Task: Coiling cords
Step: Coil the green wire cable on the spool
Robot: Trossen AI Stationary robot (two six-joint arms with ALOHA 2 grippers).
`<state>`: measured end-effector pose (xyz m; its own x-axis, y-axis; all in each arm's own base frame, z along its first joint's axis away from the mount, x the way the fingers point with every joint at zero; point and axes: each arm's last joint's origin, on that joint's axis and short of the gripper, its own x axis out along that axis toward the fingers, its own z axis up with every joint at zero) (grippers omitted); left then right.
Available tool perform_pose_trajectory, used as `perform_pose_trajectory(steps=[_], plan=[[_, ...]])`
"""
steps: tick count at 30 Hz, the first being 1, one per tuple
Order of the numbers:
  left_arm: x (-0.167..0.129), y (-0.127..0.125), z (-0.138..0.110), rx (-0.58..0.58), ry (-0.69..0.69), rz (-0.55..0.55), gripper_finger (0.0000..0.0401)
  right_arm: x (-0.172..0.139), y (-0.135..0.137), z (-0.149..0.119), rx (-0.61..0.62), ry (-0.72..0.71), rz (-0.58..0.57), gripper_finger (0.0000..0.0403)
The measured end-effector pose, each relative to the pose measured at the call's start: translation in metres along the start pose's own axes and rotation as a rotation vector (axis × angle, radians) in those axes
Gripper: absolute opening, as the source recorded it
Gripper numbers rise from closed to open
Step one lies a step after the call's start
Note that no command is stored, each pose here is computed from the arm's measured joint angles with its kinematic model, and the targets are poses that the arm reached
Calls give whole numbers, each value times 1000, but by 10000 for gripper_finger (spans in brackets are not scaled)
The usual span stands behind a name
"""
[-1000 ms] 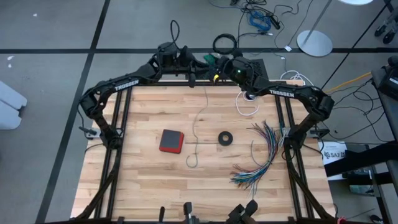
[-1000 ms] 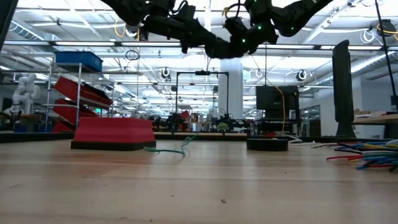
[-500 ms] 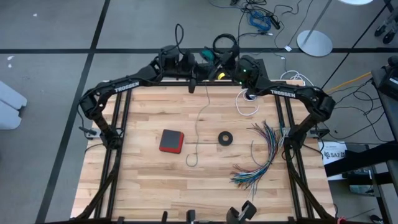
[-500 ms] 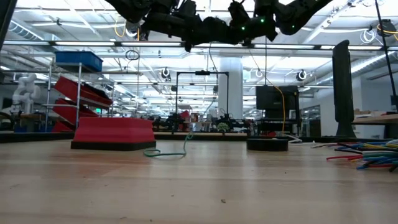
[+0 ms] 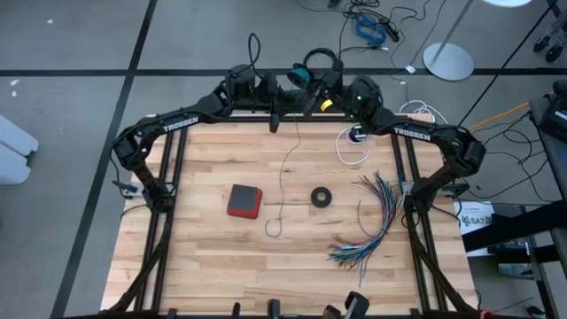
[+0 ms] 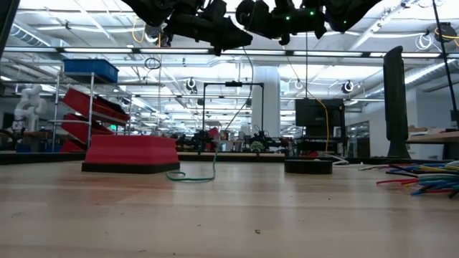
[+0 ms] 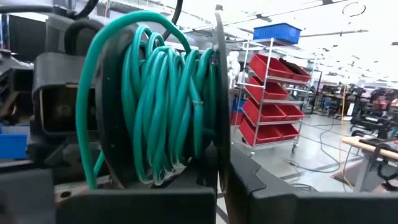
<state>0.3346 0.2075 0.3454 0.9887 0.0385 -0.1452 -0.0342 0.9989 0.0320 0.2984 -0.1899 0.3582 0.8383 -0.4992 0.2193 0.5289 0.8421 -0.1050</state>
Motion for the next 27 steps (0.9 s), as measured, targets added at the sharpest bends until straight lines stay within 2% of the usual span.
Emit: perform_pose_trajectory(steps=[5, 10, 18, 23, 27], plan=[[0, -1, -1, 83, 6, -10, 90, 0, 1, 0, 18, -2, 29, 0], [-1, -2, -2, 140, -1, -113, 69, 0, 2, 0, 32, -3, 66, 0], [-6, 1, -2, 180, -39, -236, 69, 0, 3, -3, 35, 22, 81, 0], [-12, 11, -3, 176, -43, -233, 67, 0, 3, -3, 33, 26, 82, 0], [-14, 15, -8, 197, -67, -216, 42, 0, 3, -3, 32, 25, 82, 0]])
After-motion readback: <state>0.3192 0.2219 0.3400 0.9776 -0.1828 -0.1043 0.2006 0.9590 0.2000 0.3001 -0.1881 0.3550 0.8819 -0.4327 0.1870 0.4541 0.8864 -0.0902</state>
